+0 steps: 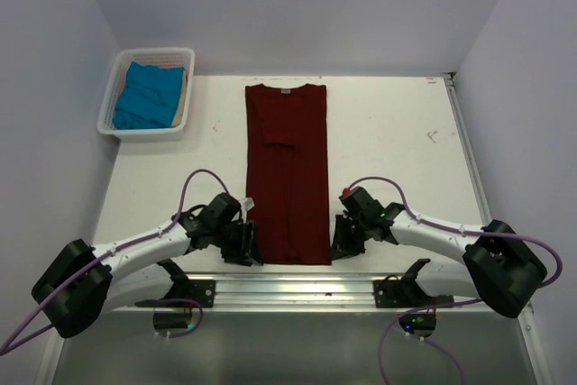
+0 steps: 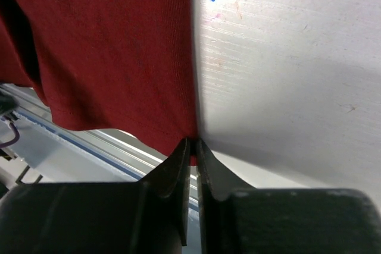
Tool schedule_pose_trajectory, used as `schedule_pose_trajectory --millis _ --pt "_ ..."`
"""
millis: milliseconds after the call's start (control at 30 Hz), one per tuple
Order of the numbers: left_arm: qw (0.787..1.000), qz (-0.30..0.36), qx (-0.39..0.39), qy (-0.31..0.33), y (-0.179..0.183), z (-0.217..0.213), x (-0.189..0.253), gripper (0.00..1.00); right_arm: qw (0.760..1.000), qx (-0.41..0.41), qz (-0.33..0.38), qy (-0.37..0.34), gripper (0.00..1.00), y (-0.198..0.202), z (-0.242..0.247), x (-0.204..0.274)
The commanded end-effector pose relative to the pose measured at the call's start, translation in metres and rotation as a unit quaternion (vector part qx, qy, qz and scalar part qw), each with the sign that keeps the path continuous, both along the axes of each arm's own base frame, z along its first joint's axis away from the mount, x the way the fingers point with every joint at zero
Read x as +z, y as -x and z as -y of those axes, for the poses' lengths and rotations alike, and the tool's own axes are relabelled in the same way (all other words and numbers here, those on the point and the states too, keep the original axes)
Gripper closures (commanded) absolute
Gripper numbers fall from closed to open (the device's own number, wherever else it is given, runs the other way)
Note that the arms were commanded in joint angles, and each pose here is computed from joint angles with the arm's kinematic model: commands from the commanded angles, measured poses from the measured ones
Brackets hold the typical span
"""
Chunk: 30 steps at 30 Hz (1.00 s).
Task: Fold and stack the t-shirts
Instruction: Fold the tshirt
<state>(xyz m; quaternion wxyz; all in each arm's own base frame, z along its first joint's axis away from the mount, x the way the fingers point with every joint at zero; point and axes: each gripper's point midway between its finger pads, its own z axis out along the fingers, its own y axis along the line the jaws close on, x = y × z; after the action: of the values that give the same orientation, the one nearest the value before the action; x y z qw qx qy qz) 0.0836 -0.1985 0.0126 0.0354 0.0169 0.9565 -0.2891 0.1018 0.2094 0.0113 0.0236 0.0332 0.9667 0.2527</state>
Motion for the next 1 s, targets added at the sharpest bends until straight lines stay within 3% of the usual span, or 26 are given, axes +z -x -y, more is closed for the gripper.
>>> schedule_pose_trajectory --millis 0,33,167,500,667,700,833,967 --pt "0.997 0.009 0.015 -0.077 0.001 -0.027 -0.007 0.44 1.0 0.004 0.002 0.007 0.87 0.0 0.001 0.0" --pt "0.997 0.017 0.018 -0.075 -0.001 -0.026 -0.001 0.39 1.0 0.004 0.001 0.008 0.82 0.0 0.002 0.0" --pt "0.996 0.033 0.018 -0.087 -0.005 -0.029 0.017 0.23 1.0 0.006 0.0 0.008 0.81 0.001 0.002 -0.001" --pt "0.992 0.033 0.033 -0.119 -0.007 -0.04 -0.023 0.31 1.0 0.008 0.003 0.0 0.91 -0.001 -0.003 0.001" --pt "0.989 0.049 0.035 -0.136 -0.018 -0.038 -0.025 0.48 1.0 0.007 0.001 0.0 0.92 0.003 -0.002 -0.001" --pt "0.989 0.053 0.033 -0.137 -0.02 -0.037 -0.025 0.65 1.0 0.006 0.003 -0.002 0.93 0.002 -0.003 0.0" --pt "0.987 0.058 0.036 -0.145 -0.023 -0.038 -0.025 1.0 1.0 0.007 0.003 -0.004 1.0 0.003 -0.002 -0.001" --pt "0.988 0.053 0.031 -0.139 -0.018 -0.037 -0.023 1.0 1.0 0.013 0.015 -0.017 1.0 -0.001 -0.008 0.008"
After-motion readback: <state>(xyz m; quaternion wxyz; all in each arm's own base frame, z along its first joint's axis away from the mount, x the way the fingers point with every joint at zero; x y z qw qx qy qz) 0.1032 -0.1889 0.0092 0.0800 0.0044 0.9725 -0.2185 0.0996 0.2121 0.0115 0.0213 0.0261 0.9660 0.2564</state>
